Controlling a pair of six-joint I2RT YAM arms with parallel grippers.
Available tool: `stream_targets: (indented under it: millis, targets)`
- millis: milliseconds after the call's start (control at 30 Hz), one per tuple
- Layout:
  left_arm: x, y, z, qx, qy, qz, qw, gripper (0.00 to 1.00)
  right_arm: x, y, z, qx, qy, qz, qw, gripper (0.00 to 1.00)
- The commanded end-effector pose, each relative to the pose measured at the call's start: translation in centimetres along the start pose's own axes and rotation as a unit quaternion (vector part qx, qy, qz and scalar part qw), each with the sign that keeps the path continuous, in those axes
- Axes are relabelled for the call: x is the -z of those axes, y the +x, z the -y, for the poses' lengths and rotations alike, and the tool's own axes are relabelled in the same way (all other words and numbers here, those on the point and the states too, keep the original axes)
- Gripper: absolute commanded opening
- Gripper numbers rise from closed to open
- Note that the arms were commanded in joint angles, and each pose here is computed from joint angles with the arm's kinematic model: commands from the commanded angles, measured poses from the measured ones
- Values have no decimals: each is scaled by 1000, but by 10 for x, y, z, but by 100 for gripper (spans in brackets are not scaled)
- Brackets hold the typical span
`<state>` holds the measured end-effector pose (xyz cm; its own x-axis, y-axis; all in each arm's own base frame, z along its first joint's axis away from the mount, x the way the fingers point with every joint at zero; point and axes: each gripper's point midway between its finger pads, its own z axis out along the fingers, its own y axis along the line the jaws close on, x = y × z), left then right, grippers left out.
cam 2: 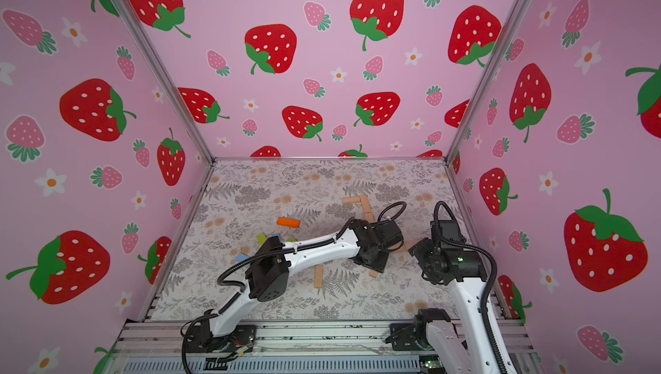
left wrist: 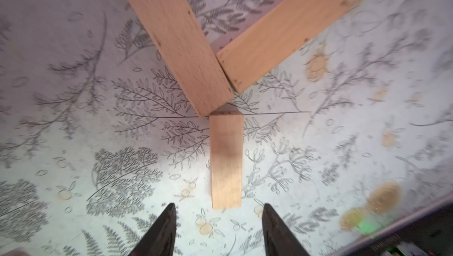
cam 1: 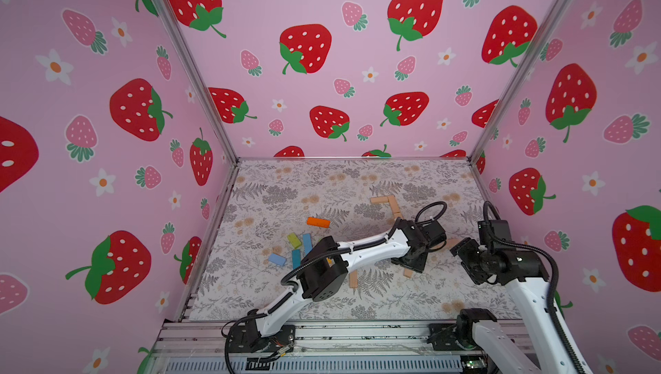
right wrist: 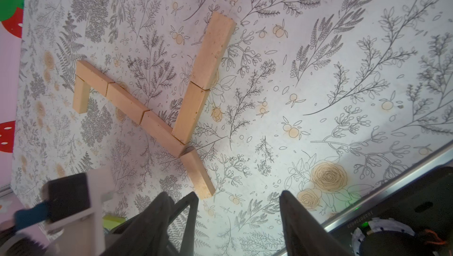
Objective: Assemble a giraffe with building blocks
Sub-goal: Assemble the building block at the center of the board, then pick up the building block from the center of the board.
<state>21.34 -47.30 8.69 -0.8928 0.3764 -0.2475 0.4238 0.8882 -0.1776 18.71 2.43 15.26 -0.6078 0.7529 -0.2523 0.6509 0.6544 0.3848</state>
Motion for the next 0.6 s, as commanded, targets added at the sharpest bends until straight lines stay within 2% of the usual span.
stream_targets:
  millis: [0,100,267,433,567]
  targets:
    - [59,-22,-3,1,18,82,997,61,11,-4,-10,10,-14,3,1000,71]
    - [96,-23,-25,10,18,123,992,62,13,-3,-18,31,-11,2,999,70]
    - [139,-12,-96,60,7,166,984,63,7,20,-48,120,11,1,993,70]
    - [156,19,-177,125,-23,176,976,67,-16,79,-91,234,34,-20,971,70]
    - [158,47,-220,167,-35,170,971,76,-31,133,-122,311,49,-32,949,71]
